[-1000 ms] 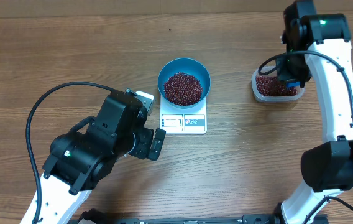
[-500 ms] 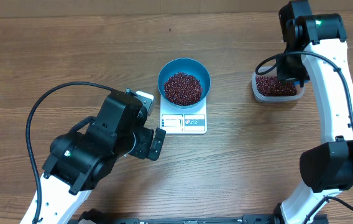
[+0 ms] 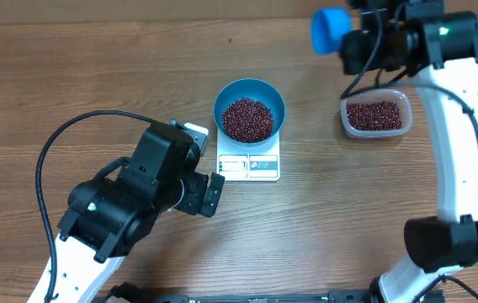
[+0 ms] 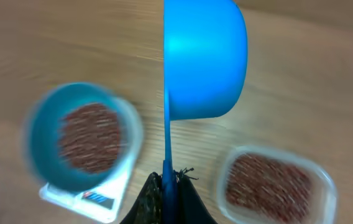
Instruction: Scoop item into bowl and weigh 150g on scale
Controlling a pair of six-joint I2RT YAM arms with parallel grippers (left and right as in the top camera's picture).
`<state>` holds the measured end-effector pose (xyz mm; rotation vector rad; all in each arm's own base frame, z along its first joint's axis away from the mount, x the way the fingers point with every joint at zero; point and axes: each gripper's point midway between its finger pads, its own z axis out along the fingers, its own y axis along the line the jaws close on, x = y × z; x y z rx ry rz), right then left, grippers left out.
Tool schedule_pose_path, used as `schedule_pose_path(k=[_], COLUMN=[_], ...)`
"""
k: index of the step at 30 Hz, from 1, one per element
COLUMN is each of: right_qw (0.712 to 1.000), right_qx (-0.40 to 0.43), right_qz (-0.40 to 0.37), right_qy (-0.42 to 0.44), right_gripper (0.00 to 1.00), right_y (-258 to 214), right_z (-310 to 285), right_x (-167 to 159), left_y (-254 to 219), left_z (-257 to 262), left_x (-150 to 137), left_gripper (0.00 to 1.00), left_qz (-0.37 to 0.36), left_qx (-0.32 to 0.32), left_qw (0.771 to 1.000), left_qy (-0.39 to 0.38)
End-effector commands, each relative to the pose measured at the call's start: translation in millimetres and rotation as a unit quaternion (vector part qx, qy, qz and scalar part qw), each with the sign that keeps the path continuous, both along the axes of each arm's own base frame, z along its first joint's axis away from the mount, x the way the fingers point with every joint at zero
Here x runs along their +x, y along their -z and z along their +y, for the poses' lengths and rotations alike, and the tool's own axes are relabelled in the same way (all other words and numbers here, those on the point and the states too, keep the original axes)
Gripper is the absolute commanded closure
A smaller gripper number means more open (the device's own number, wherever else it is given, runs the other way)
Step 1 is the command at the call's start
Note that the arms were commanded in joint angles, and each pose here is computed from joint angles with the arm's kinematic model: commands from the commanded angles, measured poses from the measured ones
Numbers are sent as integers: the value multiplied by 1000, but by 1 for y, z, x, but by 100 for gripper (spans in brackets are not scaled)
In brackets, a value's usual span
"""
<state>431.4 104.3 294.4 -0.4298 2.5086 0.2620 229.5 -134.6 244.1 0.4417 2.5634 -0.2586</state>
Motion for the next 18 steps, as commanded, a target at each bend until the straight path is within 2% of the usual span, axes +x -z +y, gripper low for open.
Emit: schedule_pose_path(k=[1, 11, 15, 18], right_qw=[992, 978, 973, 968], right_qx=[2, -61, -117, -130], right_qz=[-21, 23, 45, 50], right_qy=[-123, -198, -196, -208], right_gripper=[96, 96, 96, 96], right_y=[-8, 38, 63, 72], right_z=[52, 95, 96, 101], right_x=[-17, -28, -26, -26], left_y=[-7, -7, -7, -6], left_z=[-1, -1, -1, -1], left_x=[3, 3, 4, 4], left_gripper=[1, 1, 1, 1], left_qz=[-7, -7, -6, -5], left_qx=[-9, -9, -8, -7], left_qw=[1000, 1000, 1000, 1000], left_qy=[-8, -8, -8, -8])
